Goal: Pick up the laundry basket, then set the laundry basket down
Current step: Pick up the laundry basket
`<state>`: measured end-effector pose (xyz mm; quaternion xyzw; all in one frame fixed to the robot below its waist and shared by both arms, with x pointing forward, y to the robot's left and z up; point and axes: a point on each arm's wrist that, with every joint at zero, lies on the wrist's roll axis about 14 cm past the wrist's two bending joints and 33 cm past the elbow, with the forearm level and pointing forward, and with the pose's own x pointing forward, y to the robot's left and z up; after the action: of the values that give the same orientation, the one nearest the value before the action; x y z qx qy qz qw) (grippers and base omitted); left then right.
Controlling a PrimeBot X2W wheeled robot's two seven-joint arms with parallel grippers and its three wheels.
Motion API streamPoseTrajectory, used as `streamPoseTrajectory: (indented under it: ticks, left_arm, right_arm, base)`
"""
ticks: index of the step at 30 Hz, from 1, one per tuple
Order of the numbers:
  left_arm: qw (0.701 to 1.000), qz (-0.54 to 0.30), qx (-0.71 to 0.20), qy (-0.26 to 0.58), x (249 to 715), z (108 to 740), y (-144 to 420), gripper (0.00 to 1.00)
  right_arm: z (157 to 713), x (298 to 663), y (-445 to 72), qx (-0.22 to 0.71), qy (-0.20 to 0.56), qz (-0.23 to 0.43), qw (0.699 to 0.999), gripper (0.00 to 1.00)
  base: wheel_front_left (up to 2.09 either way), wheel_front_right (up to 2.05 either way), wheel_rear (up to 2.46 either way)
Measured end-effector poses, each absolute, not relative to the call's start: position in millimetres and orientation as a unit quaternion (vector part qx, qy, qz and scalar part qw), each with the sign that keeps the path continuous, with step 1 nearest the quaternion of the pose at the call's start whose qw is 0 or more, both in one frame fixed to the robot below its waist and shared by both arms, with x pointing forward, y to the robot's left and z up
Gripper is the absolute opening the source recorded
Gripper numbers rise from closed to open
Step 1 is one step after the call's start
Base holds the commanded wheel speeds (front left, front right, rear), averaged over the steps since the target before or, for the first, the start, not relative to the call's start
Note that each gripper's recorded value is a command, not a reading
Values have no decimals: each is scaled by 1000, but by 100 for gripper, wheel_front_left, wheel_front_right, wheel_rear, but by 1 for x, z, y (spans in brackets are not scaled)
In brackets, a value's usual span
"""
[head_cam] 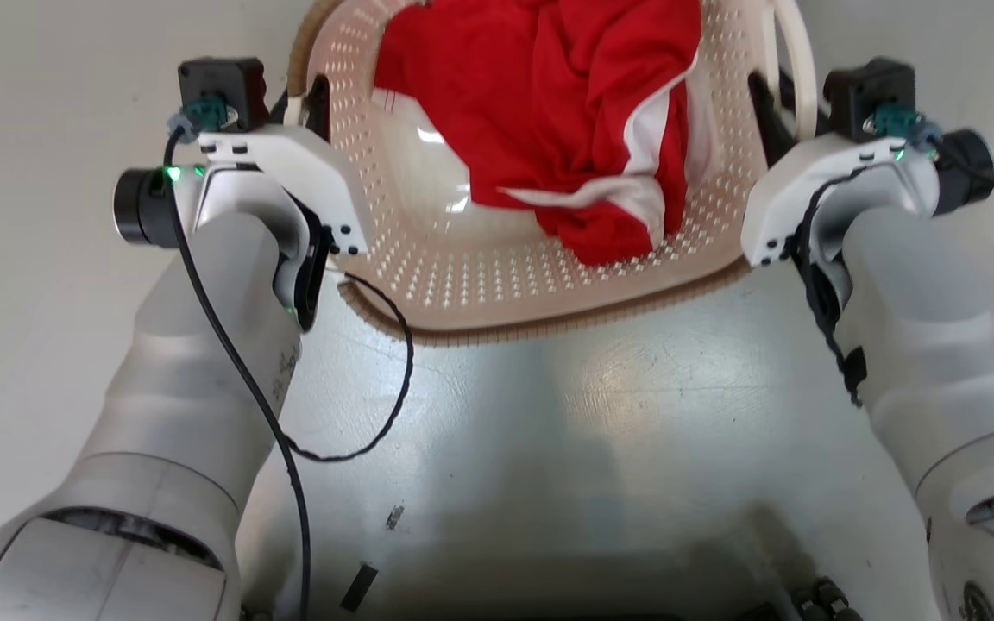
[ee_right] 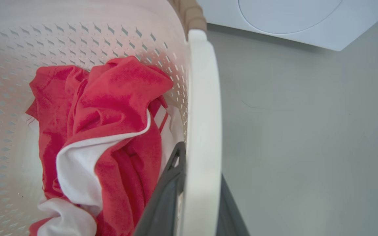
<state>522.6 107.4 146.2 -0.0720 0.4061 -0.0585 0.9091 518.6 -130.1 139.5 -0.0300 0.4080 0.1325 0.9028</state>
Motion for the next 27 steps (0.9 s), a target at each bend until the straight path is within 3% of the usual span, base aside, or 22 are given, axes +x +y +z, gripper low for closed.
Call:
streamPoseTrajectory:
  ticks: [27]
  left_arm:
    - [894, -127, -30, 430, 443, 223, 76, 0]
  right_arm:
    - [229, 406, -144, 10, 463, 109, 880, 0]
  base:
    - [0, 0, 0]
